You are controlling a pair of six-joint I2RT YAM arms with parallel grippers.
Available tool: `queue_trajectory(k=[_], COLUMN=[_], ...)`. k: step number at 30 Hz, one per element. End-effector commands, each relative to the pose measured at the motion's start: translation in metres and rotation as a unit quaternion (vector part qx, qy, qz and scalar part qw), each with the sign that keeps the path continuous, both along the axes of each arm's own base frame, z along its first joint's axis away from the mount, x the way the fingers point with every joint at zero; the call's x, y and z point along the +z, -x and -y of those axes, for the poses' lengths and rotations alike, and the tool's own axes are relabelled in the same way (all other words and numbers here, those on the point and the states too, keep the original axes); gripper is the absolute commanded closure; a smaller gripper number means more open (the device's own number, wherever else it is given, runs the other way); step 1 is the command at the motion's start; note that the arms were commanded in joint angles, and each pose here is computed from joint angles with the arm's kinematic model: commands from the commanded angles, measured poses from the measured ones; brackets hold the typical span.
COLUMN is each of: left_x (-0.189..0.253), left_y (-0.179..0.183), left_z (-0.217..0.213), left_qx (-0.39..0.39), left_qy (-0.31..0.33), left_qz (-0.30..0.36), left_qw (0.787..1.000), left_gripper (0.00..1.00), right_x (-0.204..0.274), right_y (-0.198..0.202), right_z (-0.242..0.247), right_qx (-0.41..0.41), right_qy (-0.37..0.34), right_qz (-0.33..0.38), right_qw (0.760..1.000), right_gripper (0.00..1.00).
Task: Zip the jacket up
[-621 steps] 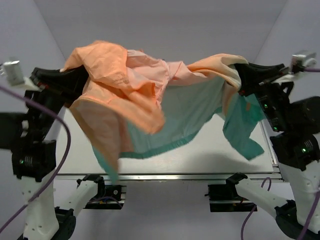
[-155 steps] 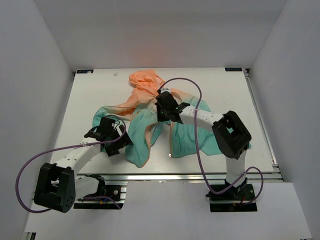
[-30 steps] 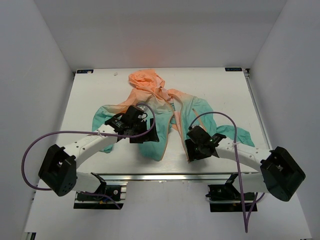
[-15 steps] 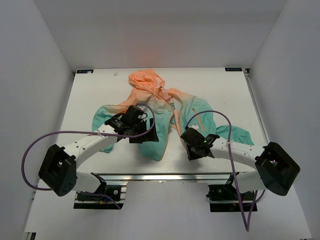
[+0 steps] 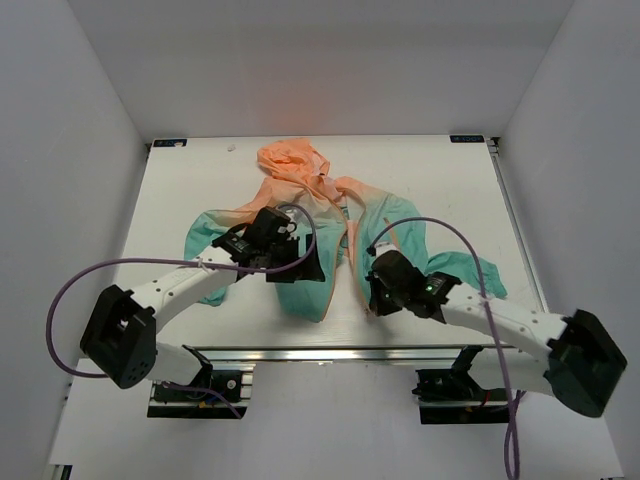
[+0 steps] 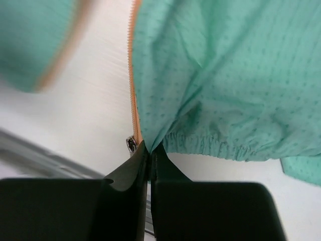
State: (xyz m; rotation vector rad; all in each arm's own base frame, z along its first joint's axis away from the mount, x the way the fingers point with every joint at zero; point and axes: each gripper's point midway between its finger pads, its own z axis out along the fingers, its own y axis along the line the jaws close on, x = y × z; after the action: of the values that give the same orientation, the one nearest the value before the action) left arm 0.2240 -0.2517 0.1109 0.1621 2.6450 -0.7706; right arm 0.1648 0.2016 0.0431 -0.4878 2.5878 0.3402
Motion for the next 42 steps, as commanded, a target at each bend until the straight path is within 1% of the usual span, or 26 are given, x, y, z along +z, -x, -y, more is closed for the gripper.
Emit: queue_trajectory(k=[1,2,3,5,6,7,8,10,11,14,15,17,18,19,21,22,24,25,27,30,34,36,38,40,42], left_x=[0.029,0.031,0.04,0.043,0.049,0.054,0.049,0.057,0.05,0.047,0.041,0.038,0.037,0.035,0.041,0.04,0.043,0.041,0.04,0.038,0.035,0.033,0.03,0.029,0.025], left_y=[-0.008,-0.006,-0.005,-0.004,-0.007,-0.003,-0.005,-0.008,-0.01,-0.014,-0.015,-0.015,-0.016,-0.016,-0.019,-0.018,-0.017,-0.016,-0.014,-0.01,-0.007,-0.006,-0.006,-0.005,-0.004], left_z=[0.031,0.036,0.048,0.06,0.068,0.075,0.08,0.091,0.095,0.104,0.106,0.109,0.11,0.111,0.117,0.119,0.122,0.124,0.126,0.127,0.127,0.125,0.123,0.122,0.121], left_qx=[-0.05,-0.062,-0.085,-0.105,-0.118,-0.134,-0.139,-0.155,-0.156,-0.163,-0.164,-0.166,-0.164,-0.163,-0.168,-0.171,-0.179,-0.182,-0.184,-0.185,-0.183,-0.179,-0.174,-0.175,-0.174], left_qy=[0.077,0.092,0.126,0.156,0.177,0.2,0.205,0.23,0.228,0.229,0.227,0.23,0.233,0.234,0.251,0.255,0.266,0.267,0.269,0.274,0.272,0.267,0.261,0.258,0.254], left_qz=[0.031,0.031,0.039,0.035,0.046,0.036,0.029,0.032,0.024,0.018,0.012,0.007,0.005,0.002,0.011,0.009,0.007,0.004,-0.001,-0.005,-0.015,-0.019,-0.023,-0.024,-0.026], left_qw=[0.995,0.993,0.988,0.982,0.976,0.97,0.968,0.96,0.961,0.959,0.96,0.959,0.958,0.958,0.953,0.952,0.947,0.946,0.945,0.944,0.945,0.947,0.949,0.95,0.951], left_gripper=[0.02,0.02,0.02,0.02,0.02,0.02,0.02,0.02,0.03,0.11,0.19,0.26,0.33,0.37,0.49,0.61,0.71,0.85,1.0,1.0,1.0,0.73,0.42,0.37,0.36], right_x=[0.057,0.064,0.071,0.086,0.092,0.096,0.099,0.102,0.103,0.102,0.101,0.1,0.1,0.099,0.096,0.092,0.089,0.085,0.082,0.08,0.082,0.084,0.083,0.087,0.089], right_y=[-0.009,-0.009,-0.01,-0.012,-0.012,-0.013,-0.014,-0.015,-0.016,-0.018,-0.017,-0.019,-0.014,-0.014,-0.011,-0.011,-0.01,-0.009,-0.009,-0.012,-0.012,-0.012,-0.011,-0.012,-0.013], right_z=[-0.039,-0.041,-0.044,-0.049,-0.051,-0.053,-0.053,-0.052,-0.052,-0.051,-0.052,-0.051,-0.054,-0.054,-0.054,-0.053,-0.053,-0.052,-0.052,-0.048,-0.048,-0.048,-0.046,-0.044,-0.043], right_qx=[0.064,0.067,0.072,0.081,0.084,0.085,0.083,0.08,0.074,0.07,0.07,0.063,0.074,0.069,0.067,0.058,0.052,0.039,0.029,0.008,0.008,0.008,0.008,0.006,0.004], right_qy=[-0.122,-0.135,-0.147,-0.174,-0.184,-0.19,-0.194,-0.197,-0.197,-0.201,-0.203,-0.207,-0.217,-0.22,-0.223,-0.225,-0.229,-0.233,-0.24,-0.254,-0.264,-0.264,-0.262,-0.263,-0.263], right_qz=[0.07,0.079,0.086,0.108,0.114,0.121,0.124,0.127,0.126,0.122,0.119,0.117,0.108,0.103,0.092,0.083,0.073,0.062,0.05,0.043,0.043,0.045,0.044,0.051,0.057], right_qw=[0.988,0.985,0.983,0.975,0.973,0.97,0.97,0.969,0.97,0.97,0.969,0.969,0.967,0.967,0.968,0.969,0.969,0.97,0.969,0.966,0.964,0.964,0.964,0.964,0.963], right_gripper=[1.0,1.0,1.0,1.0,1.0,1.0,1.0,1.0,1.0,1.0,1.0,1.0,1.0,1.0,1.0,1.0,1.0,1.0,1.0,1.0,1.0,1.0,1.0,1.0,1.0])
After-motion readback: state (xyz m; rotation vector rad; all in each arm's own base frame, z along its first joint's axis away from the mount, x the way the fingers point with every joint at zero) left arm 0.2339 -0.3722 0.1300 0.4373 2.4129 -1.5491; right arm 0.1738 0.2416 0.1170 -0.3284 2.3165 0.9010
